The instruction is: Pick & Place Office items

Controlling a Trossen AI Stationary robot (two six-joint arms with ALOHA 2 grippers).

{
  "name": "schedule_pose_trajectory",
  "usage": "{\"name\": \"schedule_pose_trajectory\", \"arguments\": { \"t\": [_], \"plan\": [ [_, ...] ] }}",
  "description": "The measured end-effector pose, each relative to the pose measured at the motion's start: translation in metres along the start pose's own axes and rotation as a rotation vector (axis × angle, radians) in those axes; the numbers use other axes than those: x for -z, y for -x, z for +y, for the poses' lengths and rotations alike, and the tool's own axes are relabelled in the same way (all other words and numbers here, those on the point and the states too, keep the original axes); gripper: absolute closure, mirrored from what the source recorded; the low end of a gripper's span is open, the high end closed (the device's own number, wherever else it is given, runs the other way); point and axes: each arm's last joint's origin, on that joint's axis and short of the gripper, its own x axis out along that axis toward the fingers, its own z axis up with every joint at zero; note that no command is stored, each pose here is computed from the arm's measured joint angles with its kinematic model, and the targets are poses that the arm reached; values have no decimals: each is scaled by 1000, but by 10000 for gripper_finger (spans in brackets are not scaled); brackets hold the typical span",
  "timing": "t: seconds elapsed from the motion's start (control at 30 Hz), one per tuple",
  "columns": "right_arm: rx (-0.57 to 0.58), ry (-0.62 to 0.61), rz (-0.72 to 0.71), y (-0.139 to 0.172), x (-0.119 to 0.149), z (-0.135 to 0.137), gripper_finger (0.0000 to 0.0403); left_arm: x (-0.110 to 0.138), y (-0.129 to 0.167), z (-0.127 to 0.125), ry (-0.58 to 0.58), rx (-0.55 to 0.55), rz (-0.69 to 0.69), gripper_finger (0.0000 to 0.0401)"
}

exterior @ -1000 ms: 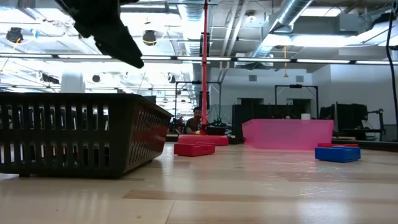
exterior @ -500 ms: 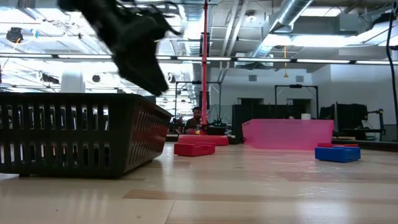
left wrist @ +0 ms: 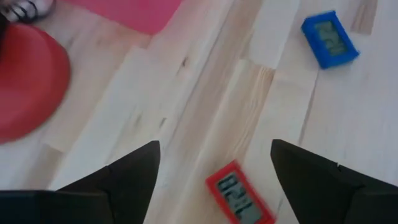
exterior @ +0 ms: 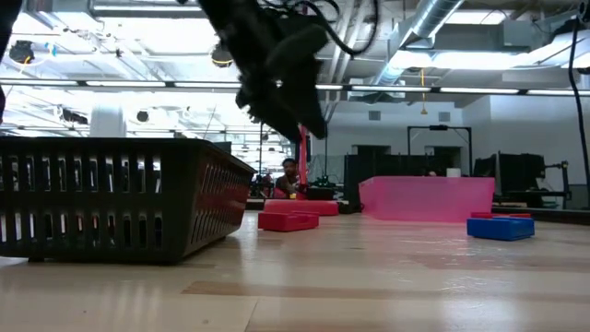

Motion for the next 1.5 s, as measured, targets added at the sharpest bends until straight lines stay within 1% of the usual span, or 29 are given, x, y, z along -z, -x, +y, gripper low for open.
{"name": "schedule_pose_trajectory", "arguments": {
  "t": [0.07, 0.2, 0.23, 0.33, 0.5, 0.6, 0.67, 0.77, 0.87, 1.0, 1.23, 1.4, 1.5],
  "plan": [
    [-8, 6, 1, 2, 0, 1, 180, -4, -8, -1, 34, -20, 30, 88],
    [-26, 10, 2, 5, 1, 2, 180, -8, -22, 1, 42, -80, 126, 80],
    [-30, 7, 2, 6, 1, 2, 180, -10, -23, 3, 52, -82, 142, 77],
    [-50, 4, 5, 9, 2, 4, 180, -15, -25, 9, 95, -50, 189, 68],
    [-75, -13, 10, 14, 3, 6, 180, -18, -28, 24, 222, 59, 307, 53],
    [-89, -12, 12, 17, 4, 7, 180, -17, -30, 31, 263, 79, 362, 48],
    [-98, -9, 13, 19, 5, 7, 180, -19, -31, 34, 288, 83, 362, 48],
    [-106, -6, 14, 21, 5, 8, 180, -18, -34, 33, 295, 82, 363, 48],
    [-108, -1, 14, 22, 6, 8, 180, -11, -43, 24, 298, 99, 386, 48],
    [-110, 8, 17, 22, 6, 8, 180, 1, -55, 10, 271, 99, 417, 48],
    [-121, 29, 33, 22, 7, 7, 180, 14, -71, 1, 272, 80, 450, 48],
    [-129, 35, 41, 22, 8, 7, 180, 13, -73, 0, 290, 65, 429, 48],
    [-141, 37, 43, 24, 9, 8, 180, 11, -73, 0, 302, 66, 401, 55]
  ]
}}
